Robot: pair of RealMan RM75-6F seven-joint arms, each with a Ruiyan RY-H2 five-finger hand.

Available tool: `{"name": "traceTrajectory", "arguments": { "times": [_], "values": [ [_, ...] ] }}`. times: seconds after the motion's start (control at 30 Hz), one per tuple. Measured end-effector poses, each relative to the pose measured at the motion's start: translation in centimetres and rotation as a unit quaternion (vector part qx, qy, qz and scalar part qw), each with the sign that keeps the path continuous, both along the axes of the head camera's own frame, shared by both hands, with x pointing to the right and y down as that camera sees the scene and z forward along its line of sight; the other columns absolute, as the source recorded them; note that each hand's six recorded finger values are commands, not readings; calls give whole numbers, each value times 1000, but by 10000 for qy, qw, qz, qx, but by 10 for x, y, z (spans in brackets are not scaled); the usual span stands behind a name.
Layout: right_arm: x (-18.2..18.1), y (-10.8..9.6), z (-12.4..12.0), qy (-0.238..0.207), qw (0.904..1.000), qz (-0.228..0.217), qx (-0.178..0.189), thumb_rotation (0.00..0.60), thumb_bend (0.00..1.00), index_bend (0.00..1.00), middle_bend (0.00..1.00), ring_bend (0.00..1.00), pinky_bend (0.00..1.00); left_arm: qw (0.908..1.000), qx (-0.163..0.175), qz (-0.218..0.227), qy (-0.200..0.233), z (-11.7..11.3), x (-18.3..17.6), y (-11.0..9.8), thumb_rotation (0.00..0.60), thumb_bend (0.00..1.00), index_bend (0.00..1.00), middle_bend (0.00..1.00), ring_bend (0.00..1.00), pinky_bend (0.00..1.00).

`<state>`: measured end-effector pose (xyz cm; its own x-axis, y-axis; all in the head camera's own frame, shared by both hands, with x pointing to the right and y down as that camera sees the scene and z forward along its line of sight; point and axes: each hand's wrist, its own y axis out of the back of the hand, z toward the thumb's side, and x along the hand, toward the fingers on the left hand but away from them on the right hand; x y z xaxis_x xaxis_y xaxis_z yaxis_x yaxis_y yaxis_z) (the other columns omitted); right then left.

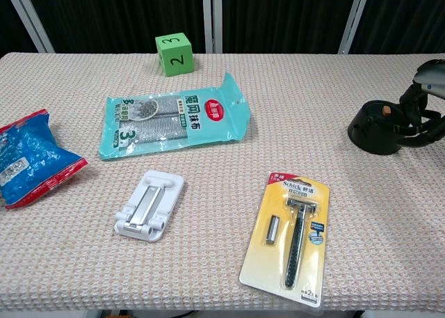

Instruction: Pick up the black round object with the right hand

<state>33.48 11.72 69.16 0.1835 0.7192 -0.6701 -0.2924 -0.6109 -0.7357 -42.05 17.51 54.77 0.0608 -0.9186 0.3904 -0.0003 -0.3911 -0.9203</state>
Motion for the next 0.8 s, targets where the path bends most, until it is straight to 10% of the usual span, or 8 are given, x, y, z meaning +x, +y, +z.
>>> {"name": "traceTrajectory", "arguments": {
  "times": [0.8],
  "values": [
    [-9,2,-3,-61,9997,-224,65,375,176,627,473,340,0,10000,9,-1,1,-1,0,0,496,0,61,23,19,131]
  ]
}}
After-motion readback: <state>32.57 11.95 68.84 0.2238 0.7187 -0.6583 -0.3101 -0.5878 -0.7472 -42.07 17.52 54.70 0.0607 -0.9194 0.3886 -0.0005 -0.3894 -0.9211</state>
